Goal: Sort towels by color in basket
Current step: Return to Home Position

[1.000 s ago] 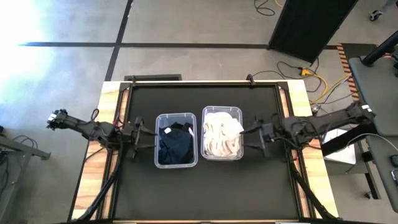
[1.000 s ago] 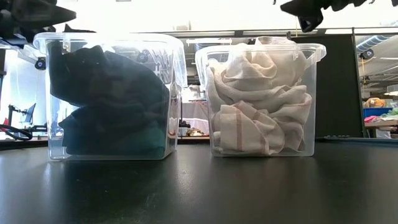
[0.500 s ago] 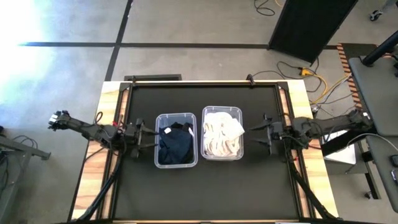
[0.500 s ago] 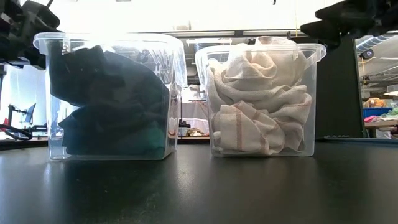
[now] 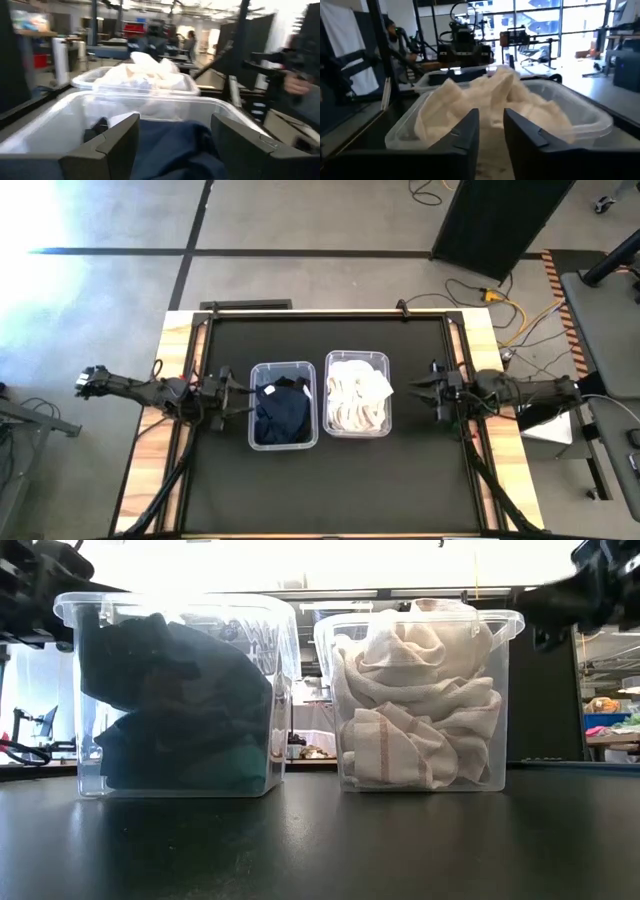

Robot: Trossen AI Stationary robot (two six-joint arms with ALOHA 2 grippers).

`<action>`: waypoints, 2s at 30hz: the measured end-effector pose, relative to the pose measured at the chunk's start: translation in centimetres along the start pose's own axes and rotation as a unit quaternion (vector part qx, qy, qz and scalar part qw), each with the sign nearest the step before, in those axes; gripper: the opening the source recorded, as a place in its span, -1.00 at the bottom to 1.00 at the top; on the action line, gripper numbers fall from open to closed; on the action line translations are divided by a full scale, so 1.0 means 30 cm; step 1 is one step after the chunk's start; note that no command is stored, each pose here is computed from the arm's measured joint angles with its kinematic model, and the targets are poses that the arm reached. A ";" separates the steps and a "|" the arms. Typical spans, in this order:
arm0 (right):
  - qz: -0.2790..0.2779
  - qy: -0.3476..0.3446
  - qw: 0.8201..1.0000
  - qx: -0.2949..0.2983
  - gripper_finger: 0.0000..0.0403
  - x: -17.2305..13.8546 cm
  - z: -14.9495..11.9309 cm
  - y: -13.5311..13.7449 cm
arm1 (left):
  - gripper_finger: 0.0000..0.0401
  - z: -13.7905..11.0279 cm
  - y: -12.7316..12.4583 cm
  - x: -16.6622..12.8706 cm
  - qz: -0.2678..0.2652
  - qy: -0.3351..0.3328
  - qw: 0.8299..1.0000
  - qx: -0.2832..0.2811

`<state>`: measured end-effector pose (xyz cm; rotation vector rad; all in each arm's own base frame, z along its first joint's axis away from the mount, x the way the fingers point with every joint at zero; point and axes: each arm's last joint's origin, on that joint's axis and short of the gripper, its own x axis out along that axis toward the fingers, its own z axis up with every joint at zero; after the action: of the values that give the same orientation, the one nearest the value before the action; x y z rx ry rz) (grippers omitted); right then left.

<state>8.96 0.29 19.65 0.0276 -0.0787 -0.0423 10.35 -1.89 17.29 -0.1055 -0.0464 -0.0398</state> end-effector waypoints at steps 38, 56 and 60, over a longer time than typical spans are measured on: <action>-0.016 0.163 0.986 0.011 -0.90 0.063 -0.176 -0.004 | -0.91 -0.041 0.015 -0.002 -0.002 0.064 0.998 0.025; -0.021 0.172 0.984 0.037 -0.90 0.065 -0.182 -0.004 | -0.91 -0.018 0.012 0.004 -0.003 0.049 0.997 0.051; -0.021 0.172 0.984 0.037 -0.91 0.065 -0.183 -0.004 | -0.91 -0.009 0.011 0.005 -0.003 0.045 0.998 0.050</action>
<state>11.34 0.22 14.34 0.1094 0.2656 -0.0763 10.53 -1.60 17.01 -0.0024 0.0421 -0.0484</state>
